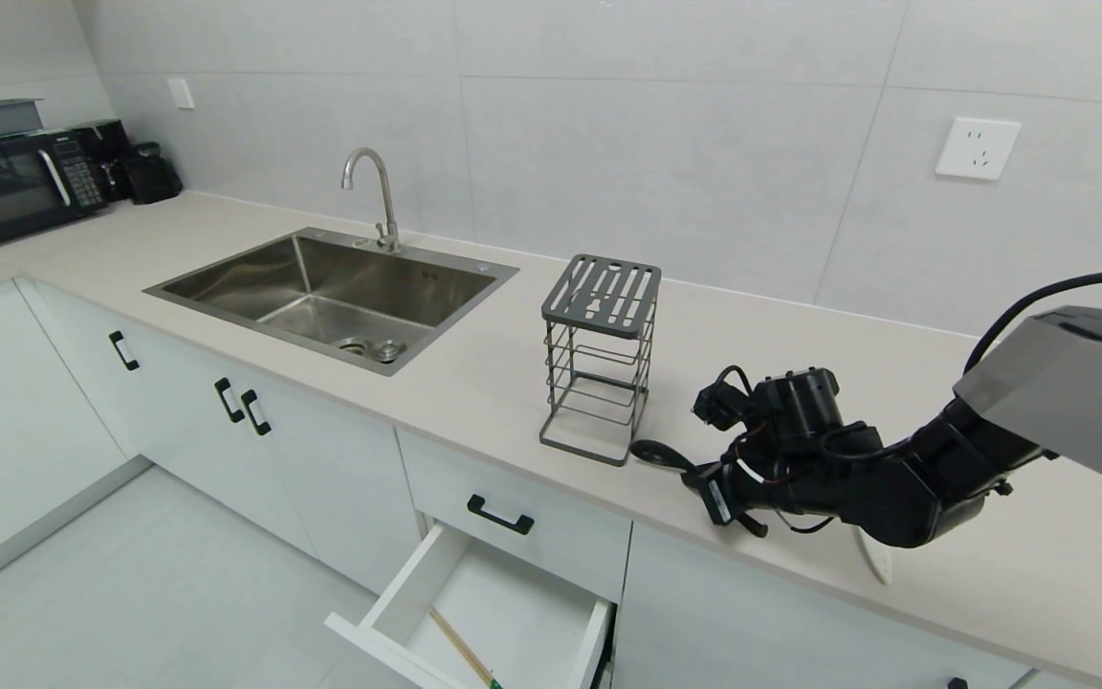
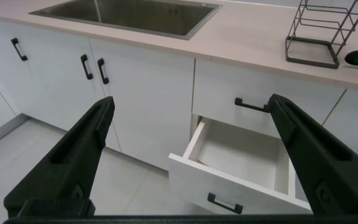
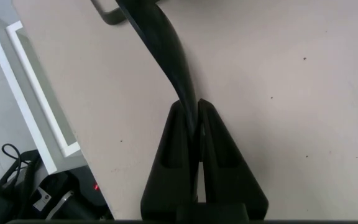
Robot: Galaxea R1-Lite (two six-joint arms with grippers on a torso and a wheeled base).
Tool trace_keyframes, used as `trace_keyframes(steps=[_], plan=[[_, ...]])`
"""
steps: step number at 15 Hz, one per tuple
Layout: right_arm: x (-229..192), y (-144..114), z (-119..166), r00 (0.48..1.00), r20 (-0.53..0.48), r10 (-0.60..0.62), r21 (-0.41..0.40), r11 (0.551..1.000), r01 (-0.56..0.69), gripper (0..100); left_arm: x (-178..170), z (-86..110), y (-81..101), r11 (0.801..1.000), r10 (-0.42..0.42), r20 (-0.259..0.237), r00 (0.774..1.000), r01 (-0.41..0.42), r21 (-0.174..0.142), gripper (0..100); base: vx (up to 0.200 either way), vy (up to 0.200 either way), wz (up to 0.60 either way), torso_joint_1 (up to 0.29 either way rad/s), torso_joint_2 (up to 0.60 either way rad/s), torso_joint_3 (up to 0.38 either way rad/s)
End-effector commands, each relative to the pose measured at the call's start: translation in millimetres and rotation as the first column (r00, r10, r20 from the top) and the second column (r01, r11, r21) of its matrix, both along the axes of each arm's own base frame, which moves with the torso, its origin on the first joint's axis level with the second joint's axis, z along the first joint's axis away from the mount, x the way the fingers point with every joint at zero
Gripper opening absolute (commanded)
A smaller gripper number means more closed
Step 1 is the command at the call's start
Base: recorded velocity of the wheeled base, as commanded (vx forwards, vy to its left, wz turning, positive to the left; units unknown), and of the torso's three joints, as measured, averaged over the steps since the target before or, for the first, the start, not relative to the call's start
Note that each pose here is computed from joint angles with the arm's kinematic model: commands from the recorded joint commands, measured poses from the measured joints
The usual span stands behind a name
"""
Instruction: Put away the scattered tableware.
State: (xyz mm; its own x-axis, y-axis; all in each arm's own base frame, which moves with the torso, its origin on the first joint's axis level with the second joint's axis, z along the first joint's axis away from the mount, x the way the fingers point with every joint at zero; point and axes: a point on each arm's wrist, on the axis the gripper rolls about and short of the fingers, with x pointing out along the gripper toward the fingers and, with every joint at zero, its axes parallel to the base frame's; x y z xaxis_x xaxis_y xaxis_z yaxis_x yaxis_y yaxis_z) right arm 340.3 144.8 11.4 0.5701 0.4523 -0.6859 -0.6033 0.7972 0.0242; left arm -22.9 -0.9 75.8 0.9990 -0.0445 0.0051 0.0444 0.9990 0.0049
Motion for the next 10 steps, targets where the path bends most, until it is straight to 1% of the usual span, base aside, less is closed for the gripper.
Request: trace_keyframes(steps=[1,3,7,8,10], plan=[[-3,-1,-1,1.000,-0.012,0.003,-0.006,1.000,-0.003,0,0,0.1,0.0,1.000,0.000,-0.001,1.000,0.000,0.000,100,0.000,0.000,0.00,0.000,0.00,0.000],[-10,-6,6,1.000,0.001,0.013,-0.018,1.000,-0.013,0,0,0.1,0.0,1.000,0.000,-0.001,1.000,0.000,0.000,100,0.000,0.000,0.00,0.000,0.00,0.000],[-23,-12,24,1.000,0.026,0.013,-0.009,1.000,-0.012,0,0,0.1,0.0,1.000,0.000,-0.001,1.000,0.000,0.000,100,0.000,0.000,0.00,0.000,0.00,0.000],[-24,-12,25,1.000,0.026,0.014,-0.010,1.000,-0.013,0,0,0.1,0.0,1.000,0.000,-0.001,1.000,0.000,0.000,100,0.000,0.000,0.00,0.000,0.00,0.000],[-37,-18,34,0.999,0.034,0.011,-0.008,1.000,-0.011,0,0,0.1,0.0,1.000,0.000,-0.001,1.000,0.000,0.000,100,0.000,0.000,0.00,0.000,0.00,0.000]])
